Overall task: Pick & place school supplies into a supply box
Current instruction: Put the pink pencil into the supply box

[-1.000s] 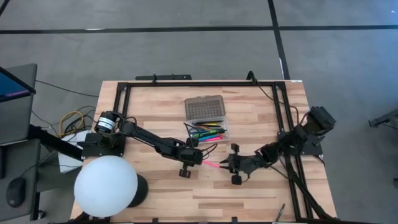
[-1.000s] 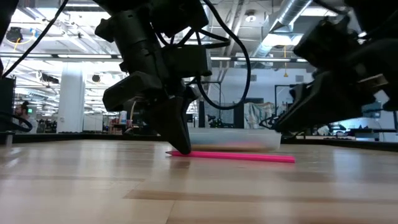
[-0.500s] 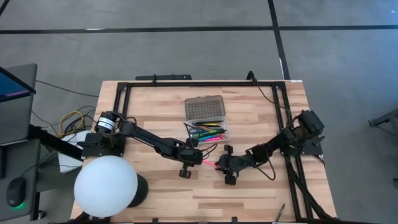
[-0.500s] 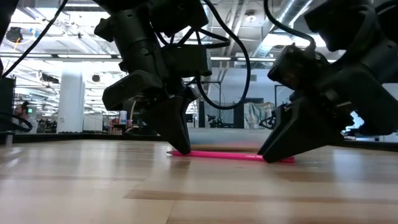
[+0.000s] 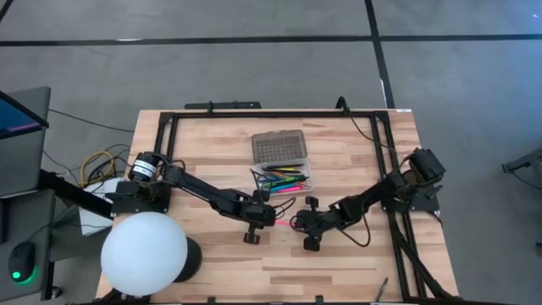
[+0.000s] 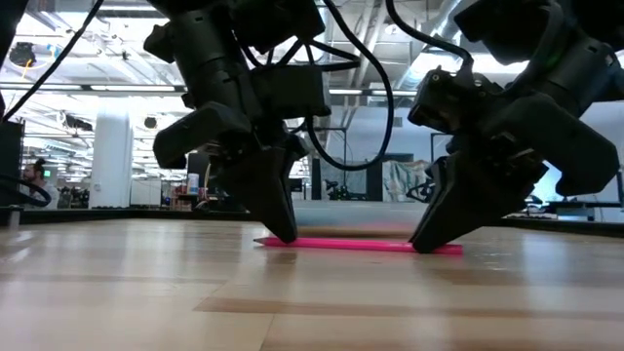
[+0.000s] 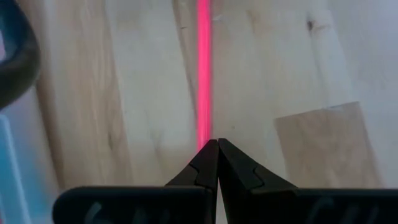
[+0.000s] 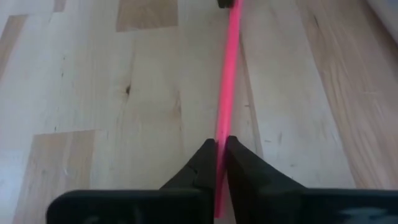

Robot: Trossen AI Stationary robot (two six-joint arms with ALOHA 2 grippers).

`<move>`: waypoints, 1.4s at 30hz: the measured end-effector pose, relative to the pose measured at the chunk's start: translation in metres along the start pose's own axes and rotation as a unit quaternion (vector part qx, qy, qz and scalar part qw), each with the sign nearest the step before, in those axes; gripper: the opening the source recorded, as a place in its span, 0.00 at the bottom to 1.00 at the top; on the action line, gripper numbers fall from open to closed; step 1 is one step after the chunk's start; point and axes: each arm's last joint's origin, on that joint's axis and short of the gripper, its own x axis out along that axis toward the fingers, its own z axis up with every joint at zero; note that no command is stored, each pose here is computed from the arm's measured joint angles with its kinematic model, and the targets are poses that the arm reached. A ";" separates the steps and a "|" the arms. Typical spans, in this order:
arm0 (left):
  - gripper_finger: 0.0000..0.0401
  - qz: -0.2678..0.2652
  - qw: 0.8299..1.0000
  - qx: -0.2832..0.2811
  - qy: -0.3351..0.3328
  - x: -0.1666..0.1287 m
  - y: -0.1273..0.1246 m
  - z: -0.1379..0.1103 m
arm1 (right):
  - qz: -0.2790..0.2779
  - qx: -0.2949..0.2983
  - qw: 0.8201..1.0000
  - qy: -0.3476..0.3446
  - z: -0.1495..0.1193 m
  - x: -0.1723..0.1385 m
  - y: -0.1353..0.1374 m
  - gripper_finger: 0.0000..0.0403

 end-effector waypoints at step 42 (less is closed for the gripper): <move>0.00 0.505 0.861 -0.033 -0.042 -0.065 -0.031 -0.022 | -0.234 -0.182 0.954 0.051 0.014 -0.047 0.046 0.00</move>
